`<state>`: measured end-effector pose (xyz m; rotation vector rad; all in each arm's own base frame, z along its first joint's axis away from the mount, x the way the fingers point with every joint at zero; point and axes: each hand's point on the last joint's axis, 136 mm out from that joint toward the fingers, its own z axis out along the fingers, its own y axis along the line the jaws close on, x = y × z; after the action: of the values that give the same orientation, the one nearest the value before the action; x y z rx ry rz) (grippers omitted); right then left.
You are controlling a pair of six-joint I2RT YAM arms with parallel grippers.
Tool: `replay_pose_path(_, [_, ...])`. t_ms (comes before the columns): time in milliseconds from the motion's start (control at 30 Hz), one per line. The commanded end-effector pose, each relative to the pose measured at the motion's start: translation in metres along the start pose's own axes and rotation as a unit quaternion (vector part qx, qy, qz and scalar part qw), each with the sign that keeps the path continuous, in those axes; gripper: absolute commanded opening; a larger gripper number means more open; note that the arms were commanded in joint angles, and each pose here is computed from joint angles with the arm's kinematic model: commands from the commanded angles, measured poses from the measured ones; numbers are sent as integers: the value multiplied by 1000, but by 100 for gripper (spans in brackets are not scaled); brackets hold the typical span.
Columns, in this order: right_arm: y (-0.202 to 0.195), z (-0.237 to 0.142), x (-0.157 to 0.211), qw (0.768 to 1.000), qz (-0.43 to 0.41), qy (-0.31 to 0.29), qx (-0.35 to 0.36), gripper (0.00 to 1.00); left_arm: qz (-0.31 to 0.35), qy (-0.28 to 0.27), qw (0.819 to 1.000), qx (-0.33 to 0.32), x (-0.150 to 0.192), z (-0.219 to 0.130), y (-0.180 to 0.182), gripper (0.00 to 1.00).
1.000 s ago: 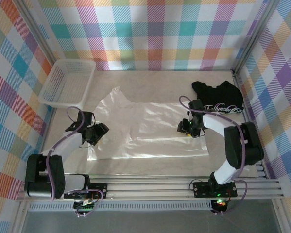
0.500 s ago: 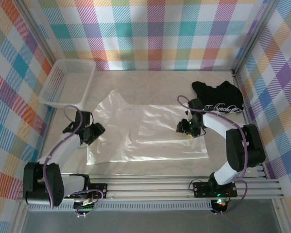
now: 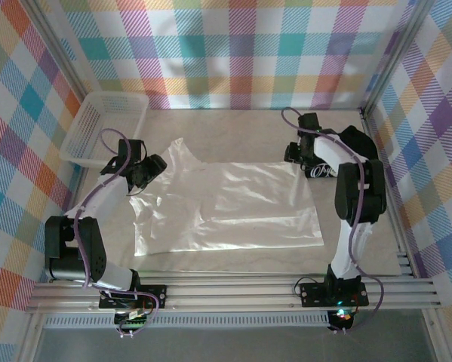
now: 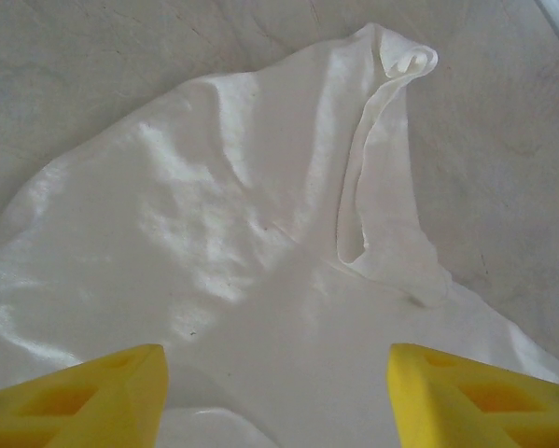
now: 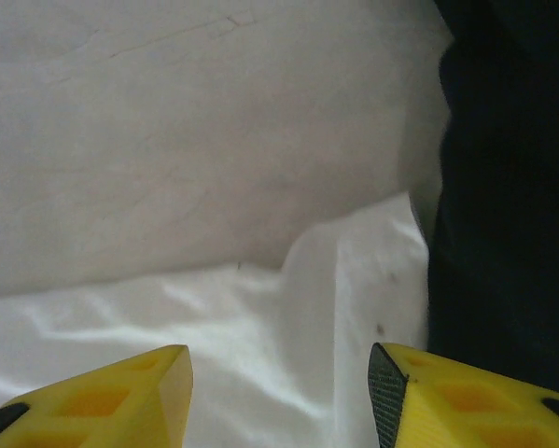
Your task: Fold the inside-out t-shirt
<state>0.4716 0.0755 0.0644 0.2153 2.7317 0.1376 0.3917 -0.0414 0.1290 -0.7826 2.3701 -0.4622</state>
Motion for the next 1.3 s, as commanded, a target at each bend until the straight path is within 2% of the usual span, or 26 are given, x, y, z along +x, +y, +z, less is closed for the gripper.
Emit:
replay_pose_path(0, [-10, 8, 2, 999, -22, 26, 40, 54, 4, 5, 1000, 10, 1, 1, -7, 64])
replay_pose_path(167, [-19, 21, 0, 996, -37, 40, 72, 54, 5, 9, 1000, 9, 4, 4, -4, 64])
replay_pose_path(633, [-30, 49, -4, 992, -44, 82, 91, 51, 8, 13, 1000, 5, 4, 11, -3, 64])
replay_pose_path(767, [-26, 52, -6, 992, -48, 87, 84, 43, 6, 10, 1000, 7, -2, 15, -8, 64])
replay_pose_path(967, [-20, 54, -12, 993, -54, 83, 67, 19, 16, -2, 1000, 26, -24, 34, -32, 64])
replay_pose_path(1100, [-17, 51, -15, 994, -58, 72, 57, 5, 55, 2, 998, 19, -40, 64, -52, 63])
replay_pose_path(1267, [-14, 49, -16, 995, -61, 67, 49, 1, 113, 40, 992, -26, -47, 117, -65, 60])
